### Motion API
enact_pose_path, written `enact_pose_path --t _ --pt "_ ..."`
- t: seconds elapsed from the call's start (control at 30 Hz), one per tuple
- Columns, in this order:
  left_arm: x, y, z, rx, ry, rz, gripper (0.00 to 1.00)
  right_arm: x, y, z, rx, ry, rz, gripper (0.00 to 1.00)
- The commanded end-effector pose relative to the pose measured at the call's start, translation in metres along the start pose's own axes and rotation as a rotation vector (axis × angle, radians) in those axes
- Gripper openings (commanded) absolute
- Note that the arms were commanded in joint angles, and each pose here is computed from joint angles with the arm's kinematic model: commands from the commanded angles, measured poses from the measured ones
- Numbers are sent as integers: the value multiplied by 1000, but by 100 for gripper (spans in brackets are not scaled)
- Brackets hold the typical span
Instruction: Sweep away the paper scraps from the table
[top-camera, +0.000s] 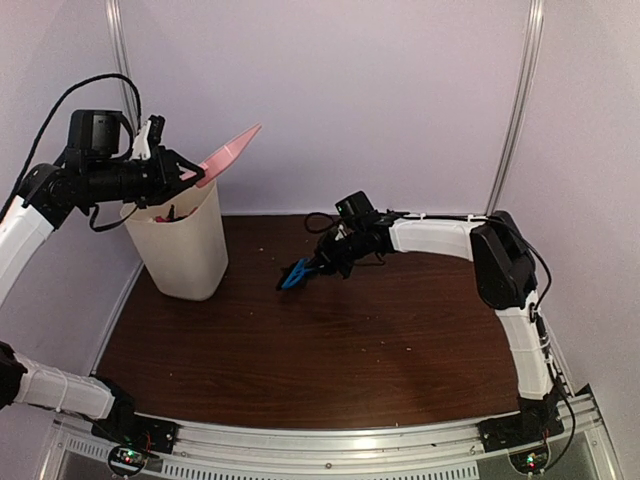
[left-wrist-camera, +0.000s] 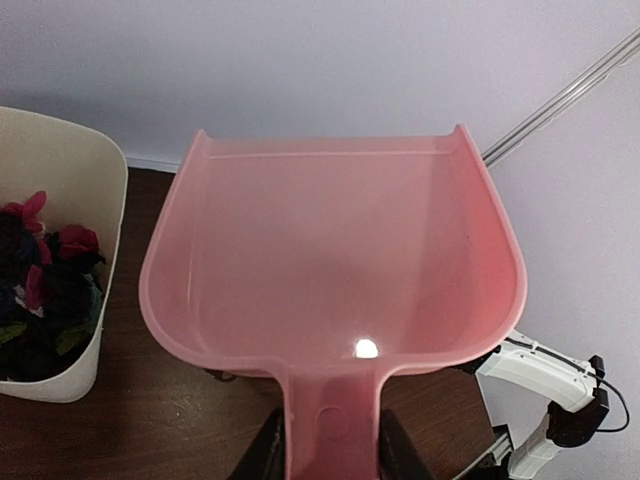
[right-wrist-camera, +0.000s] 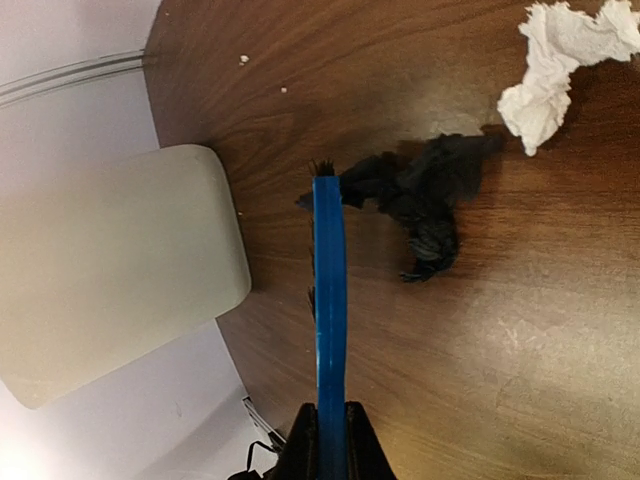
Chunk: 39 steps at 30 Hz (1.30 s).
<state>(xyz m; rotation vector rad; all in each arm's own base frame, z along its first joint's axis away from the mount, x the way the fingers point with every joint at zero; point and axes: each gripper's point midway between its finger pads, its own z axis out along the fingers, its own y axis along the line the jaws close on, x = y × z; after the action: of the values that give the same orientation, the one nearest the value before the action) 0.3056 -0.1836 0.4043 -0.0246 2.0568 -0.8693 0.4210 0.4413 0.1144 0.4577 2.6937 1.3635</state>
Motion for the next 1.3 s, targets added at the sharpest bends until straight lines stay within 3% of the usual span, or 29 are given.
enact_pose_path --t 0.0,0.4,0.63,0.9,1.1,1.27 --pt "-4 -4 -5 9 -37 68 0 -3 -5 -1 -11 7 -8 0" --pt "12 -1 -4 11 -5 84 0 -10 -64 -32 111 -34 20 0" --pt "16 -2 -6 17 2 93 0 39 -100 -61 229 74 44 0" --pt "43 -13 -3 56 58 218 0 97 -100 -118 256 171 -41 0" --pt "54 -16 8 55 90 287 0 74 -46 -139 180 121 -173 0" --pt "57 -14 20 47 118 304 0 10 -30 -136 121 -46 -112 0"
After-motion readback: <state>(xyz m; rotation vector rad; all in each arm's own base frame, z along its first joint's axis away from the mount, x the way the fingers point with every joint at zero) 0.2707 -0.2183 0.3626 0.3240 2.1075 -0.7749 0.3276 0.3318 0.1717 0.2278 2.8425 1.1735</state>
